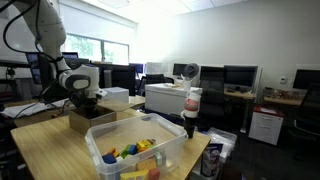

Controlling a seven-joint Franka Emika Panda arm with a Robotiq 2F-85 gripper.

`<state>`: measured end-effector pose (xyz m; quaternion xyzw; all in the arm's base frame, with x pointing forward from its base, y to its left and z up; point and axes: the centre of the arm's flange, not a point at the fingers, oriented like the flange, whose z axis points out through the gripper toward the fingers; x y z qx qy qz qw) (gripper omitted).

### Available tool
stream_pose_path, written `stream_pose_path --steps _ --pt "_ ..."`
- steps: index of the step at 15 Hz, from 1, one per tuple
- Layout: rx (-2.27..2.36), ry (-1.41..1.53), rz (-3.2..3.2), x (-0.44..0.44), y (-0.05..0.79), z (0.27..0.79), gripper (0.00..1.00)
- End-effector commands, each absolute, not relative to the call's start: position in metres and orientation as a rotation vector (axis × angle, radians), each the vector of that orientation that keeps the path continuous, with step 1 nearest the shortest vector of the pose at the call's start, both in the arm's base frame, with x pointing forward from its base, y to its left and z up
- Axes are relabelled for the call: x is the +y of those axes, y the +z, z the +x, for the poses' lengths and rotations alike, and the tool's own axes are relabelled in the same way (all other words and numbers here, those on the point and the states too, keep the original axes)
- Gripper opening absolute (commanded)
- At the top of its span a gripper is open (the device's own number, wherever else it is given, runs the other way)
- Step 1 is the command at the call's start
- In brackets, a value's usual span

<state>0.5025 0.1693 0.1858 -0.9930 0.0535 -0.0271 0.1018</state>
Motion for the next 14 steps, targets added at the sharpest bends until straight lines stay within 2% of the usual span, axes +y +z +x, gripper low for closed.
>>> stream_pose_path --steps 1,14 --pt "0.113 -0.066 -3.002 0.158 0.191 0.5 1.0" --pt "0.304 -0.068 -3.226 0.111 0.229 0.491 1.0"
